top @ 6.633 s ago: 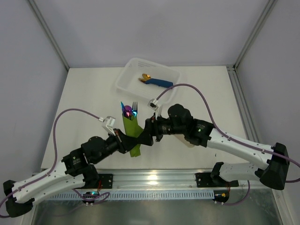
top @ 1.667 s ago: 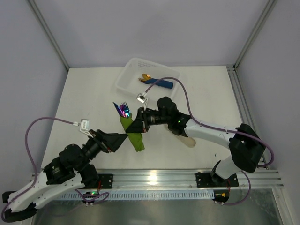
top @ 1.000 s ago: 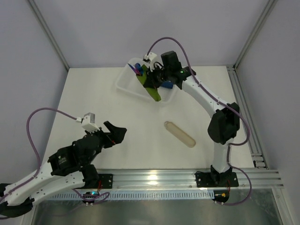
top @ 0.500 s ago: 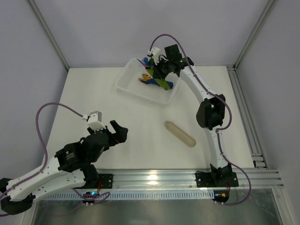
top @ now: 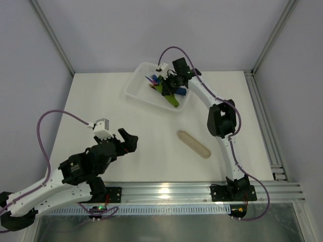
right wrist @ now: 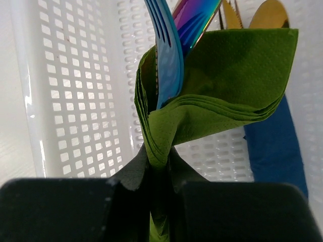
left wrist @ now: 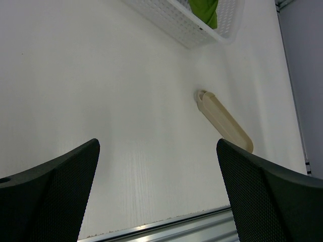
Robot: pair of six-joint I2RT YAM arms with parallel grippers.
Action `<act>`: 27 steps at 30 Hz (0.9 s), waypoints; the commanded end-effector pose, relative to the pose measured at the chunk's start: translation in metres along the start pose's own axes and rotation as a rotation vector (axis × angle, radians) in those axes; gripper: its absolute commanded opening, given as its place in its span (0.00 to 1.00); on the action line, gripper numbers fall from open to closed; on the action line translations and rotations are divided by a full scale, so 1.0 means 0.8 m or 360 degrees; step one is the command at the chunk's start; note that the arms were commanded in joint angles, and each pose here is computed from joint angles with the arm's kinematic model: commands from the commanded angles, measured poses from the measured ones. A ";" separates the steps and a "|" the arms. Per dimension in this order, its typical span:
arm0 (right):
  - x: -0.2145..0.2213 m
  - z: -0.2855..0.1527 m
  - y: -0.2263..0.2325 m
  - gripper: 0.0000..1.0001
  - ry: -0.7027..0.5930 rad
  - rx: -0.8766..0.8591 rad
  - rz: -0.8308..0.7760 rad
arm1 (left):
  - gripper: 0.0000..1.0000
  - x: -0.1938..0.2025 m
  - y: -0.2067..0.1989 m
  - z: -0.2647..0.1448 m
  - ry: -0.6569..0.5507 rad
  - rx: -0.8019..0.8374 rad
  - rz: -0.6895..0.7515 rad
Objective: Place the utensils on the paper napkin and roll it up
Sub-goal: Place the utensils in the bin.
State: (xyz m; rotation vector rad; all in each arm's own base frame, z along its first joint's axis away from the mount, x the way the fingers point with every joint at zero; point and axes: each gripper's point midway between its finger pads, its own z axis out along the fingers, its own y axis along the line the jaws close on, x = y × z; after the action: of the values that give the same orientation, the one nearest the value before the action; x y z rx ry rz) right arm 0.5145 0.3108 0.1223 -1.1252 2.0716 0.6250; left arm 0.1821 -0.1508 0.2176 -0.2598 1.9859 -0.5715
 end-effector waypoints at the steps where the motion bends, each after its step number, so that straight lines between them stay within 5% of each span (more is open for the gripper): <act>1: -0.028 0.004 0.014 0.03 -0.0107 -0.0027 -0.0038 | 0.99 -0.014 -0.006 0.002 -0.0087 0.0015 -0.0055; 27: -0.034 0.034 0.169 0.04 -0.0122 -0.0567 0.0339 | 0.99 -0.007 0.017 -0.012 -0.0066 0.0002 -0.0123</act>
State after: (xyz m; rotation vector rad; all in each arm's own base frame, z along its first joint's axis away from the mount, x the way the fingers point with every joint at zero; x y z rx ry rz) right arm 0.4185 0.3886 0.0660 -1.1006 2.2551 1.0421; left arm 0.1759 -0.1412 0.2181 -0.3112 1.9602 -0.6277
